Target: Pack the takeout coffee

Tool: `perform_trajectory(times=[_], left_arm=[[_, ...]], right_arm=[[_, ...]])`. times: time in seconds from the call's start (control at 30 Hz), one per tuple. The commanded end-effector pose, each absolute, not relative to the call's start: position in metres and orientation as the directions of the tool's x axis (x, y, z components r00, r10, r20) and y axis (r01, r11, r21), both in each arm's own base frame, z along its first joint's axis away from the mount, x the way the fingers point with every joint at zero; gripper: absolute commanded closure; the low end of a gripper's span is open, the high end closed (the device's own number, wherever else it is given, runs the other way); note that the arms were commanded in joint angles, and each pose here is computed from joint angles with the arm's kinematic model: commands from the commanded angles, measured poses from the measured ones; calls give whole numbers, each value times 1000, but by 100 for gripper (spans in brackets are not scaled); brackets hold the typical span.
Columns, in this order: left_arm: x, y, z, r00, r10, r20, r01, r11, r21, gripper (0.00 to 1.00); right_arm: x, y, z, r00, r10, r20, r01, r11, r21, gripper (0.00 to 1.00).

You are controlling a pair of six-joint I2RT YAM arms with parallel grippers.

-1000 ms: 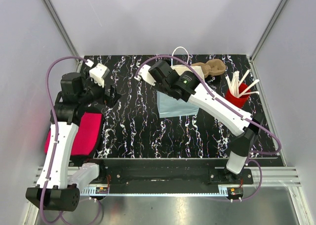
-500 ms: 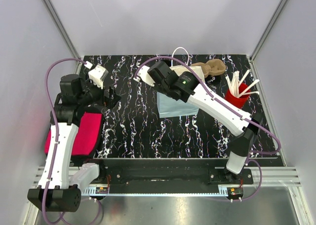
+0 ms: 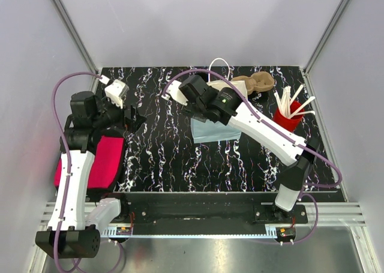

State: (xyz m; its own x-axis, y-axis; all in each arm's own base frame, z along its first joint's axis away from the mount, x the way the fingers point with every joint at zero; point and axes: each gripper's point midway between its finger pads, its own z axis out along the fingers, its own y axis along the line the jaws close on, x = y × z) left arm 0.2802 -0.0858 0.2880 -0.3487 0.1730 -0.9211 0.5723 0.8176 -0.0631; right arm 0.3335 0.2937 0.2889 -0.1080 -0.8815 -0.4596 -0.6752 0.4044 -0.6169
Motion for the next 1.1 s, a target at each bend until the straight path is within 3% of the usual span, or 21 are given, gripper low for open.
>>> perform_trajectory(times=[0.0, 0.1, 0.33, 0.77, 1.07], left_arm=[[282, -89, 304, -284, 157, -946, 594, 804, -45, 1], [281, -89, 304, -282, 155, -947, 596, 802, -46, 1], [281, -88, 306, -278, 150, -949, 593, 803, -47, 1], [280, -88, 306, -278, 145, -950, 598, 800, -53, 1], [278, -93, 307, -272, 143, -952, 623, 780, -61, 1]], right_arm=[[328, 290, 328, -70, -842, -535, -628, 454, -632, 21], [326, 289, 334, -62, -833, -550, -628, 461, -627, 11], [320, 288, 354, -37, -798, -601, -627, 487, -608, 1], [314, 271, 431, 39, -688, -725, -528, 601, -600, 0], [341, 206, 465, -49, -565, -824, -350, 782, -515, 0]])
